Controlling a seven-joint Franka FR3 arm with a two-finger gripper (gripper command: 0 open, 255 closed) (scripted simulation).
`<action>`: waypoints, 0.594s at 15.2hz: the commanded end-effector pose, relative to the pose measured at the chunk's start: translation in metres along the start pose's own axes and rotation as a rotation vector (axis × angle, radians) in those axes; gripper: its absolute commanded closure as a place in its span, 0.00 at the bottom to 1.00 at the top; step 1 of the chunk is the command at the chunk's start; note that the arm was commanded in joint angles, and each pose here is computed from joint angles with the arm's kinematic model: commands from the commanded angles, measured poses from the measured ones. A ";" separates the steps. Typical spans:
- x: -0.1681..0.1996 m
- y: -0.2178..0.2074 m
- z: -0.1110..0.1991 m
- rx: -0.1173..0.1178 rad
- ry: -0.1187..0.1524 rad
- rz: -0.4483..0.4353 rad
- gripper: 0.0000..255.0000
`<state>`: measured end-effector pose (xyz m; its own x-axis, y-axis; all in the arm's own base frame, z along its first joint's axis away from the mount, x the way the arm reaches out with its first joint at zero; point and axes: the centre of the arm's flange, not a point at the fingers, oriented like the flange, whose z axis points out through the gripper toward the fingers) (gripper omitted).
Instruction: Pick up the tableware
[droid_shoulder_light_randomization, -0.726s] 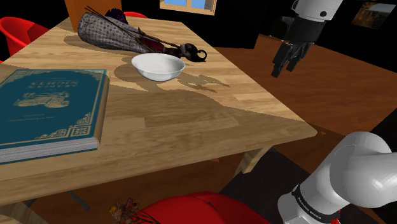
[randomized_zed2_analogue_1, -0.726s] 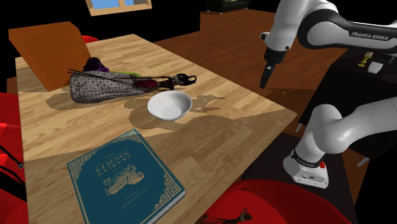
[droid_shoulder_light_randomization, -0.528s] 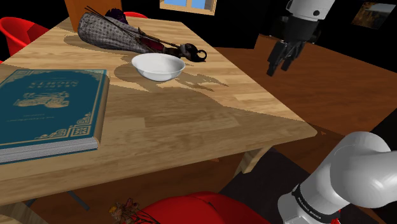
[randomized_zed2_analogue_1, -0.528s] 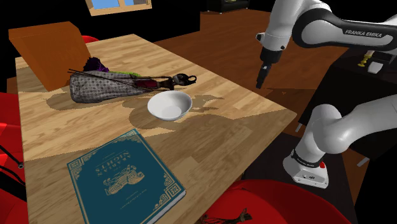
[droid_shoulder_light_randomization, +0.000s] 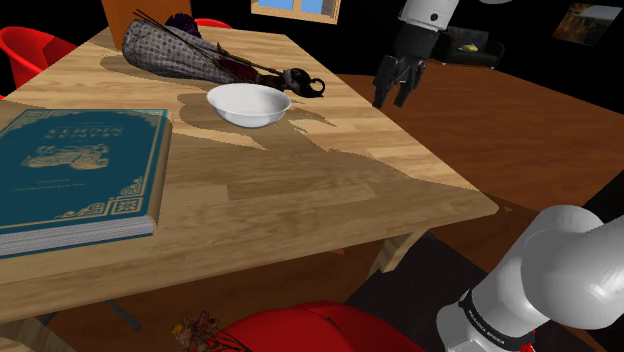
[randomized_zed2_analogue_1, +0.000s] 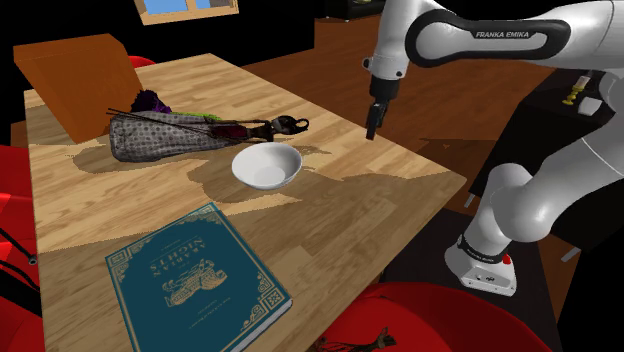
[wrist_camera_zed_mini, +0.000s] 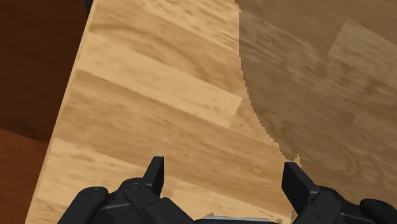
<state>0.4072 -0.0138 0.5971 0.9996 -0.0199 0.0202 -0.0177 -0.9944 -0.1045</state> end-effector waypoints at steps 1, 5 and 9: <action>0.025 -0.005 0.007 0.041 -0.007 -0.013 0.00; 0.074 -0.015 0.018 0.120 -0.022 -0.038 0.00; 0.123 -0.026 0.029 0.200 -0.036 -0.064 0.00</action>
<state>0.5179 0.0092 0.5768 0.9991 0.0421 -0.0007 0.0402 -0.9596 -0.2786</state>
